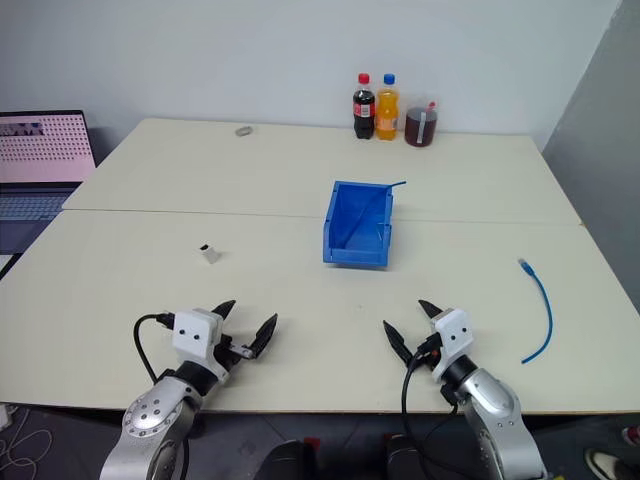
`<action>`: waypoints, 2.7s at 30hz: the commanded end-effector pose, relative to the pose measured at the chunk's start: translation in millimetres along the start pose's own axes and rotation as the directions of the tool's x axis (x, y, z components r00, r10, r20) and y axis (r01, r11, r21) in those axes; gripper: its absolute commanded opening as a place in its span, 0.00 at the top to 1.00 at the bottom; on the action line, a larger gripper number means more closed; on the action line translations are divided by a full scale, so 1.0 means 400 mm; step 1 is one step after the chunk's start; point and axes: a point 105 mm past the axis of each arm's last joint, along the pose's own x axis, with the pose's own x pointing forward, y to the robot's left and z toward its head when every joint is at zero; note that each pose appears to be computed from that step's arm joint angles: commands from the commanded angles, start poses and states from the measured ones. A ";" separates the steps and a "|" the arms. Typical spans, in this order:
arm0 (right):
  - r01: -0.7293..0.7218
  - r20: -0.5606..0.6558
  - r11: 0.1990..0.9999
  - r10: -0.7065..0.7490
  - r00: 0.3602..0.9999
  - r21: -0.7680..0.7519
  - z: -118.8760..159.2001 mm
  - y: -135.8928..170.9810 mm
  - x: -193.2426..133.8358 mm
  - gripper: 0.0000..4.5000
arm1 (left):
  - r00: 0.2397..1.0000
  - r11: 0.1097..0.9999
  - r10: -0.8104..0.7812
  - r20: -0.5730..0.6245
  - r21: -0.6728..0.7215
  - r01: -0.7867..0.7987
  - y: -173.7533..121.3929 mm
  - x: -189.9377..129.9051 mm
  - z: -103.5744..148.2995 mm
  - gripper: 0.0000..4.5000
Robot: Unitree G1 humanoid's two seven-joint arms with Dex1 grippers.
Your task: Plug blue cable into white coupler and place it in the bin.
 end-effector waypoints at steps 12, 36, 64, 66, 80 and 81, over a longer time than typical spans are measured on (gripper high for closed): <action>-0.025 0.036 0.999 0.026 0.999 -0.025 0.028 0.007 0.006 0.01 | 0.996 0.997 -0.063 0.065 0.057 0.059 -0.031 -0.005 0.049 0.00; 0.423 0.056 0.903 -0.420 0.906 -0.072 0.146 -0.261 -0.147 0.01 | 0.659 0.662 -0.749 0.073 0.122 0.739 -0.300 0.104 0.227 0.00; 0.420 -0.468 0.905 -0.403 0.786 -0.073 0.026 -0.619 -0.166 0.46 | 0.413 0.401 -0.906 -0.096 0.123 0.908 -0.374 0.108 0.238 0.00; 0.412 -0.473 0.907 -0.400 0.785 -0.083 0.023 -0.623 -0.171 0.58 | 0.416 0.403 -0.904 -0.098 0.124 0.907 -0.373 0.109 0.237 0.00; 0.072 -0.455 0.971 -0.171 0.874 -0.227 0.118 -0.577 -0.128 0.99 | 0.487 0.482 -0.872 -0.057 0.084 0.872 -0.312 0.099 0.219 0.00; -0.049 -0.457 0.964 -0.078 0.886 -0.260 0.143 -0.534 -0.104 0.99 | 0.498 0.495 -0.864 -0.073 0.059 0.867 -0.294 0.085 0.204 0.00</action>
